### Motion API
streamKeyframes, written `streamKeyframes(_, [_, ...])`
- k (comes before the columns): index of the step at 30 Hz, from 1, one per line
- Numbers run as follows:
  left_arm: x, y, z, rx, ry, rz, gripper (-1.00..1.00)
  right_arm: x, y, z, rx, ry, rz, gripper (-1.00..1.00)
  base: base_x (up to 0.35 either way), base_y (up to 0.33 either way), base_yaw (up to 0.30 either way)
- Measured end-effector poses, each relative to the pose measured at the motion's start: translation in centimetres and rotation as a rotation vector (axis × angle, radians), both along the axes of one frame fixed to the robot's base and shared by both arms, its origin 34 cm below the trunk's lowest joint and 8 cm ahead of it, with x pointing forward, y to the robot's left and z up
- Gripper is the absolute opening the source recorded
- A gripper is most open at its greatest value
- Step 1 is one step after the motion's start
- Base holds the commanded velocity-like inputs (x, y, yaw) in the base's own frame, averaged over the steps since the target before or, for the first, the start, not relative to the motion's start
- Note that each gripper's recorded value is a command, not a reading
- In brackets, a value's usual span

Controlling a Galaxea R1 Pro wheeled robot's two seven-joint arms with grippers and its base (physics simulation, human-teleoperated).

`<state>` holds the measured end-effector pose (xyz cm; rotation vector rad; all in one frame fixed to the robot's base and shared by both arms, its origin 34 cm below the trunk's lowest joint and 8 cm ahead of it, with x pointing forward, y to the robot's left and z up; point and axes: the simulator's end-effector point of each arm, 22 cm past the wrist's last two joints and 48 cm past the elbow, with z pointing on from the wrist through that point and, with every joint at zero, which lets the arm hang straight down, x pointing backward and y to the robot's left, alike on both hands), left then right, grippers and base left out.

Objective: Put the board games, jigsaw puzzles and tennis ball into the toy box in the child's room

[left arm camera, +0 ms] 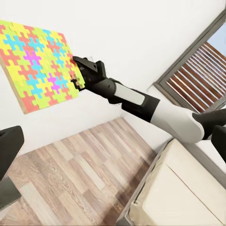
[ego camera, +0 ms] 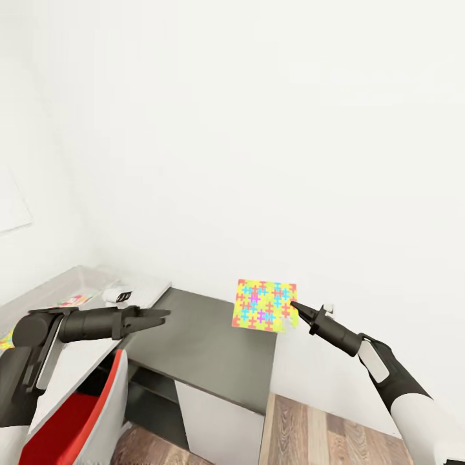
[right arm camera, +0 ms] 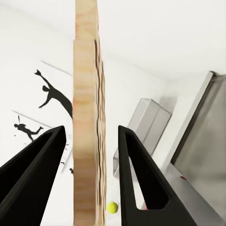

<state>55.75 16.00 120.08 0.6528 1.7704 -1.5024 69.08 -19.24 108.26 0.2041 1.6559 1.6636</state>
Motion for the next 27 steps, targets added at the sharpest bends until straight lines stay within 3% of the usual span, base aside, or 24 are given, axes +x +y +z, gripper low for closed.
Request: streamKeyframes(27, [0.01,0.01,-0.04,0.001,0.001,0.001,1.00,0.00,0.10,0.04,0.001,-0.004,0.000,-1.00,0.000,0.000,0.292])
